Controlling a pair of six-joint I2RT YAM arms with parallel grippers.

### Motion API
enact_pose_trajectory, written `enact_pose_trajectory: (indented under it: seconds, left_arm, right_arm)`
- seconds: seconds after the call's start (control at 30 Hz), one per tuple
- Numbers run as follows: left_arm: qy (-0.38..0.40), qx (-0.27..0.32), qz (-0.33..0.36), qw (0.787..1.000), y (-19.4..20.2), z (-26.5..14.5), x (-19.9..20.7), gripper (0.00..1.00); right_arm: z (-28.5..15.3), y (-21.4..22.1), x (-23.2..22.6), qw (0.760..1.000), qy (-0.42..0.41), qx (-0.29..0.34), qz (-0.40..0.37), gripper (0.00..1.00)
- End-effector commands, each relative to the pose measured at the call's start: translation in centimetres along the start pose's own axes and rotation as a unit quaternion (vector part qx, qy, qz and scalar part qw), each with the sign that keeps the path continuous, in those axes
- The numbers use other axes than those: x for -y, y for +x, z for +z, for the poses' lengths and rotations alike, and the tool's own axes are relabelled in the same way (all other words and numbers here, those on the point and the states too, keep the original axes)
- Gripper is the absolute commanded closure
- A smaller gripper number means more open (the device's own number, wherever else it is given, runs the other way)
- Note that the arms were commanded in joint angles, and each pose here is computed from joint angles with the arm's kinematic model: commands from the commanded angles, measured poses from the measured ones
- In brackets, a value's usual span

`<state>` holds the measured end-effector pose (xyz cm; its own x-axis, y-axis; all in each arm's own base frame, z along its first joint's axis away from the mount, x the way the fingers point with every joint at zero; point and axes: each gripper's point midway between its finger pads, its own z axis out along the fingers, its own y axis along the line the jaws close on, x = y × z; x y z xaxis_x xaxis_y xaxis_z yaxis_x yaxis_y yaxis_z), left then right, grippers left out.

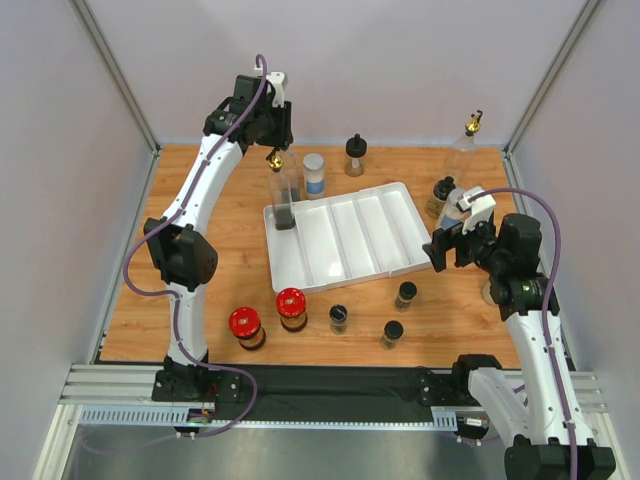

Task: Organize the condiment bottles
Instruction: Pick up the bottle from the center of the board.

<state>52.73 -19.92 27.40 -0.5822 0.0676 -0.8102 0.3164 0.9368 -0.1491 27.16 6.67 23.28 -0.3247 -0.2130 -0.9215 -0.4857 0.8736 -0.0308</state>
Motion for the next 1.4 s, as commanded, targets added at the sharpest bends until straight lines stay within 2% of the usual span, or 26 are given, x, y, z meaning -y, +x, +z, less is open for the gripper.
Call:
enact_pose_trajectory:
  seconds: [0.0, 0.1, 0.63, 1.37]
  left_arm:
    - [0.007, 0.066, -0.005, 0.998, -4.1, -2.0, 0.4, 0.95]
    - [0.008, 0.082, -0.008, 0.997, -5.0, -2.6, 0.4, 1.0]
    - [-0.007, 0.11, -0.019, 0.994, -6.8, -4.9, -1.6, 1.0]
    - [-0.052, 0.111, -0.029, 0.992, -5.4, -8.5, -6.0, 1.0]
  right_arm:
    - [0.1, -0.3, 0.2, 1.0, 0.006, 0.007, -0.009, 0.0]
    - [0.1, -0.2, 0.3, 1.0, 0.007, 0.005, -0.008, 0.0]
    - [0.1, -0.2, 0.4, 1.0, 0.01, 0.005, -0.009, 0.0]
    - [0.1, -0.3, 0.4, 1.0, 0.009, 0.006, -0.01, 0.0]
